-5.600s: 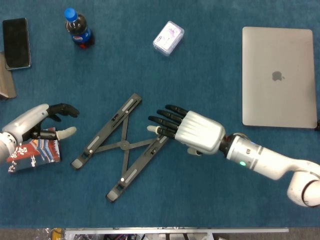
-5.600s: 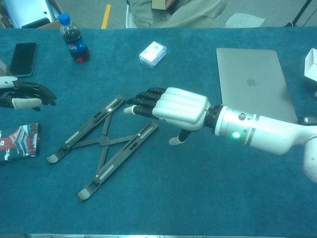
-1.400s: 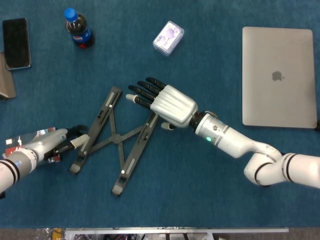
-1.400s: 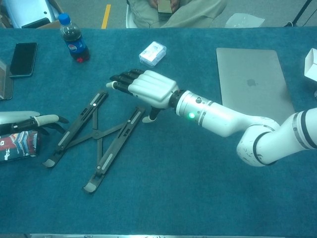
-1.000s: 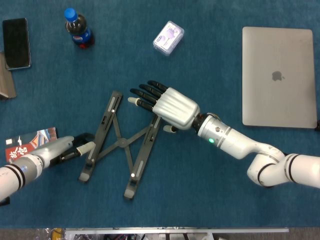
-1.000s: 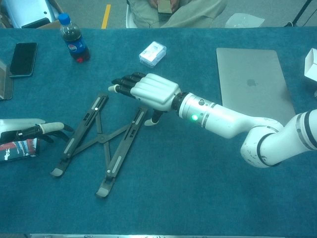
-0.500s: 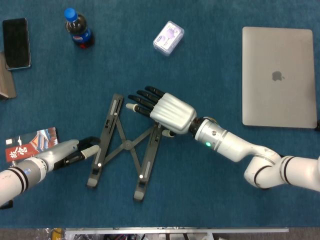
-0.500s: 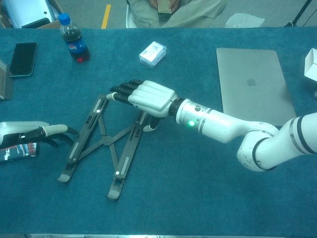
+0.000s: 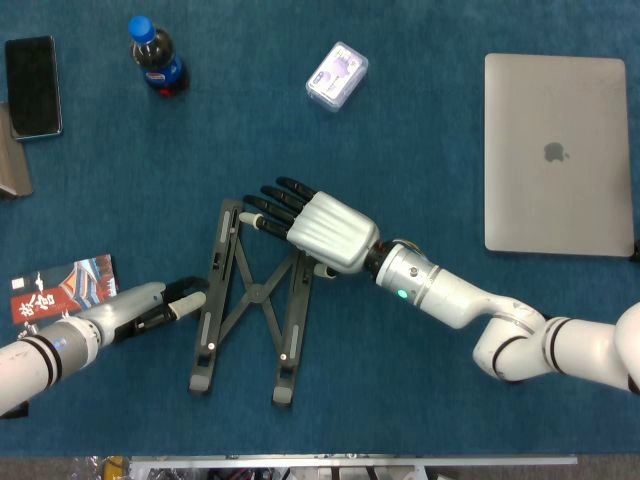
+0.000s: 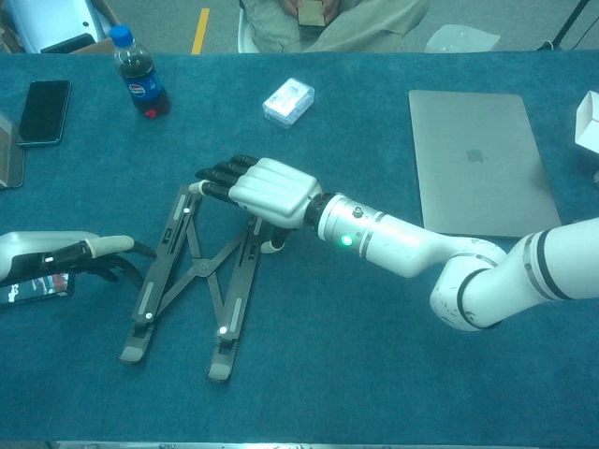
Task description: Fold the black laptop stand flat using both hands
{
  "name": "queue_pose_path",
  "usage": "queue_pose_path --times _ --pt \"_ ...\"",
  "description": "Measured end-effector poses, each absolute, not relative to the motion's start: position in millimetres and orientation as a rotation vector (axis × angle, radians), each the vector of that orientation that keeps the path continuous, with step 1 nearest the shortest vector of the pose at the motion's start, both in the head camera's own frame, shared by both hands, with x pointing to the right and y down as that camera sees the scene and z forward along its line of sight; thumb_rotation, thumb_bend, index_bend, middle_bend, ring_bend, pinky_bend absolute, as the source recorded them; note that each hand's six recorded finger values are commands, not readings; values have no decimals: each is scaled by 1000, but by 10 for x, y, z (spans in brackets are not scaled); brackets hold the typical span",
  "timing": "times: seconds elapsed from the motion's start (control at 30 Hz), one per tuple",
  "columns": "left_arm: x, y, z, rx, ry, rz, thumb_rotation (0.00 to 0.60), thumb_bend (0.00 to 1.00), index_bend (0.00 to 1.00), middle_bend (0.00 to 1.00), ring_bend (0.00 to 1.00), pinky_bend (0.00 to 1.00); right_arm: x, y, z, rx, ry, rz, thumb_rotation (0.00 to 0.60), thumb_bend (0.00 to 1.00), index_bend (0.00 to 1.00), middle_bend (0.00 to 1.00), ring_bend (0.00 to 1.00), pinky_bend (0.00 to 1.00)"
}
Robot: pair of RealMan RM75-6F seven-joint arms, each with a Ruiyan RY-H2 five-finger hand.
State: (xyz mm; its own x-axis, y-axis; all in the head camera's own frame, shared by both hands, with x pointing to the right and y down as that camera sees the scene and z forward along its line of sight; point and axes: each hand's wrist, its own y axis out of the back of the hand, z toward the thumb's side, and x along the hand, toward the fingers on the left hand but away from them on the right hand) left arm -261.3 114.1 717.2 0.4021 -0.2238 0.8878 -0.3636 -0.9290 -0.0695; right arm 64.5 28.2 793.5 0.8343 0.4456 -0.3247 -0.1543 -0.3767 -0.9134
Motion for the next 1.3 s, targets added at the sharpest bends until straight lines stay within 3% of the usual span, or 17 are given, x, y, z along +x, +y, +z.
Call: queue_pose_path --times 1.3 --pt "-2306 1294 7233 2557 -402 1479 0 252 0 133 0 89 465 293 7930 -1858 -260 641 600 92 0 8 0 68"
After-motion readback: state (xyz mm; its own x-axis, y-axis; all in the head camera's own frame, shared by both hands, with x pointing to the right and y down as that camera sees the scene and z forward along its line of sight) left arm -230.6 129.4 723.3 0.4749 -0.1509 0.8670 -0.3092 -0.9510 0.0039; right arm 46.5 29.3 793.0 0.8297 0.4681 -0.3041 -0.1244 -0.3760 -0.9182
